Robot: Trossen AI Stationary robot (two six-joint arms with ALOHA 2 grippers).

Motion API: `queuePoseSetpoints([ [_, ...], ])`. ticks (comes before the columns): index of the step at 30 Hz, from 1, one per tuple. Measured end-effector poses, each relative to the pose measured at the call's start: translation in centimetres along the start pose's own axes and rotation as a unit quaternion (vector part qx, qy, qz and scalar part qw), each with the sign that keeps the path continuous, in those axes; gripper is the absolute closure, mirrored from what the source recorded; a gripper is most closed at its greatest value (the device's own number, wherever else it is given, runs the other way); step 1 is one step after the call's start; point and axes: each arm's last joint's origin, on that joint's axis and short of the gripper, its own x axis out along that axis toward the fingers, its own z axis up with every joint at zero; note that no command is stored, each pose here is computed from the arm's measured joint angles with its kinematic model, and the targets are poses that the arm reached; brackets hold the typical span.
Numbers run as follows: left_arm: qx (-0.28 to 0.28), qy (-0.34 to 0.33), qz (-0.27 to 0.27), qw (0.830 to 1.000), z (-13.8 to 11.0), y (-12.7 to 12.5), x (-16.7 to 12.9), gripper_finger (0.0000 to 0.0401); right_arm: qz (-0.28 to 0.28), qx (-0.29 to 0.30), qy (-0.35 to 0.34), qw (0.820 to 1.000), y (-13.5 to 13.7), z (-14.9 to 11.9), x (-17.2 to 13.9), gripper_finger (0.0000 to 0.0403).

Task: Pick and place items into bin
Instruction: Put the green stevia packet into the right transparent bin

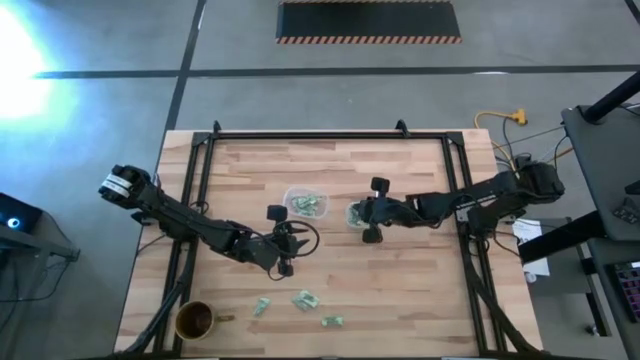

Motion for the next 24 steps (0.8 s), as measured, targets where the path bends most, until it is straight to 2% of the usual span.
queuePoseSetpoints([
  [6,0.000,0.000,0.000,1.000,0.0,0.0,0.0,0.0296,0.036,0.005,0.003,0.999,0.0,-0.4,0.4,0.0394],
  [24,0.000,0.000,0.000,1.000,0.0,0.0,0.0,0.0296,0.036,0.005,0.009,0.999,0.0,-1.3,0.6,0.0394],
])
